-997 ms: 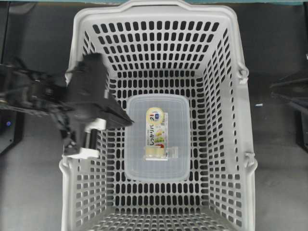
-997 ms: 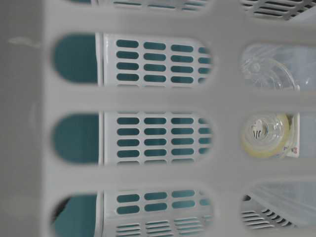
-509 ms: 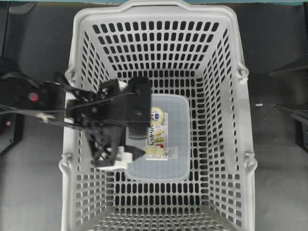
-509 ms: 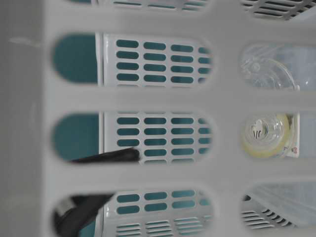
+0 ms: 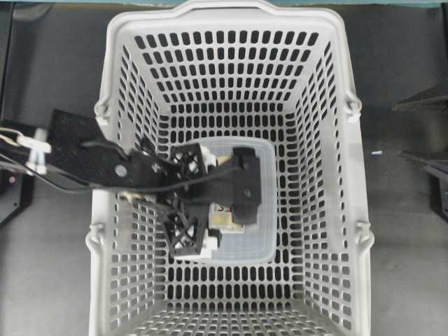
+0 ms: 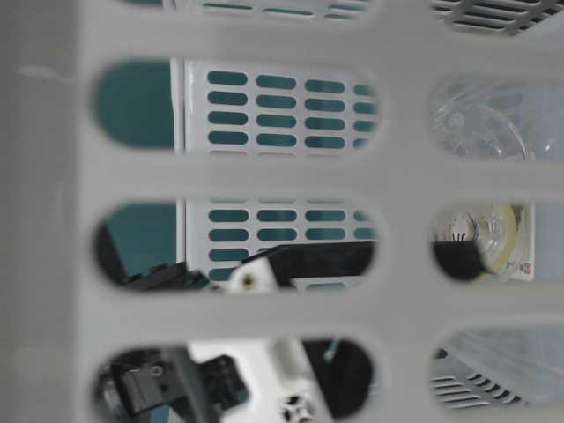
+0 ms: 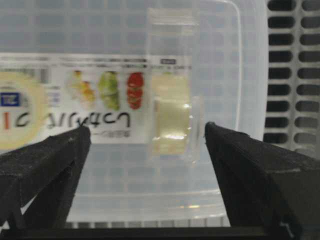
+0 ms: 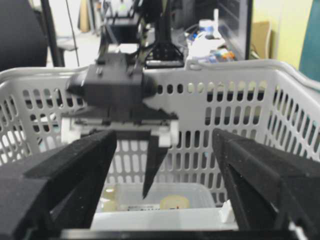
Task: Pick up the tape dispenser from the shopping basket with the left arm.
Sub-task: 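Lower the open left gripper around the packaged tape roll, then close the left gripper on the tape package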
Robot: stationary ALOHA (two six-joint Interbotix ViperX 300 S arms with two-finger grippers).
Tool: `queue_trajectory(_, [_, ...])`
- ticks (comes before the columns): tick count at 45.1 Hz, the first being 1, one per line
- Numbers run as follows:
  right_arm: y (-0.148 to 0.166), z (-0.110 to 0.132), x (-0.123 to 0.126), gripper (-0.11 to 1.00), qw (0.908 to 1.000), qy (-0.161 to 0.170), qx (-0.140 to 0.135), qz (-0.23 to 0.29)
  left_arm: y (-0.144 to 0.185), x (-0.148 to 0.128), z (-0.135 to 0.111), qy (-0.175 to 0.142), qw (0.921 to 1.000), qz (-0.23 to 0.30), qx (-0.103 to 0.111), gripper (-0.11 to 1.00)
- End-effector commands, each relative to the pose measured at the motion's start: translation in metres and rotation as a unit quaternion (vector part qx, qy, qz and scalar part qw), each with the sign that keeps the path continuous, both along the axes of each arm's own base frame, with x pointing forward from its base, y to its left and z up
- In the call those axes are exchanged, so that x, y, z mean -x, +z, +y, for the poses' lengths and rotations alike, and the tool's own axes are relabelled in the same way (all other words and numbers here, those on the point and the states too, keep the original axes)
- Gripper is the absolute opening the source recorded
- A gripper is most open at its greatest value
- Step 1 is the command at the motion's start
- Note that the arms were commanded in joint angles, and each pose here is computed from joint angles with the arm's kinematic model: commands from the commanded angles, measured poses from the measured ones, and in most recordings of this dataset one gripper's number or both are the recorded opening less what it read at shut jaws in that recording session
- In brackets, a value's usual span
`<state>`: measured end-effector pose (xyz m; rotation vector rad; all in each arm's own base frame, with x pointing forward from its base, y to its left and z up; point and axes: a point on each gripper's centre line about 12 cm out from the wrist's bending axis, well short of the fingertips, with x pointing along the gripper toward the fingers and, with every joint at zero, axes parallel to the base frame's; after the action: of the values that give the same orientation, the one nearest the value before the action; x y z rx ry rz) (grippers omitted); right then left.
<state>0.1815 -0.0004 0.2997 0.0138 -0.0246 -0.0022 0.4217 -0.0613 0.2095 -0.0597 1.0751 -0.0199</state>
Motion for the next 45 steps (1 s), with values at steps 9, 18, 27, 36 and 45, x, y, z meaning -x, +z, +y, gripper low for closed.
queue_trajectory(9, [0.001,0.000,-0.001,0.74,1.0000,0.000,-0.002,-0.002,0.007,-0.009,-0.005,-0.005,0.9996,-0.027,0.004,0.86])
queue_trajectory(18, [0.001,0.000,-0.001,0.74,1.0000,0.000,-0.002,-0.002,0.014,-0.010,-0.007,-0.010,0.9994,-0.032,0.003,0.47])
queue_trajectory(27, [-0.001,0.000,-0.001,0.74,1.0000,0.000,-0.002,0.003,0.074,-0.008,-0.001,-0.005,0.9986,-0.053,0.002,0.28])
queue_trajectory(36, [-0.002,0.000,-0.001,0.74,1.0000,0.000,-0.006,0.005,0.151,0.005,0.006,0.006,0.9987,-0.051,0.001,0.28])
queue_trajectory(45, [-0.002,0.000,-0.001,0.74,0.9999,0.000,-0.011,0.005,0.199,0.015,0.010,0.011,0.9984,-0.055,0.002,0.28])
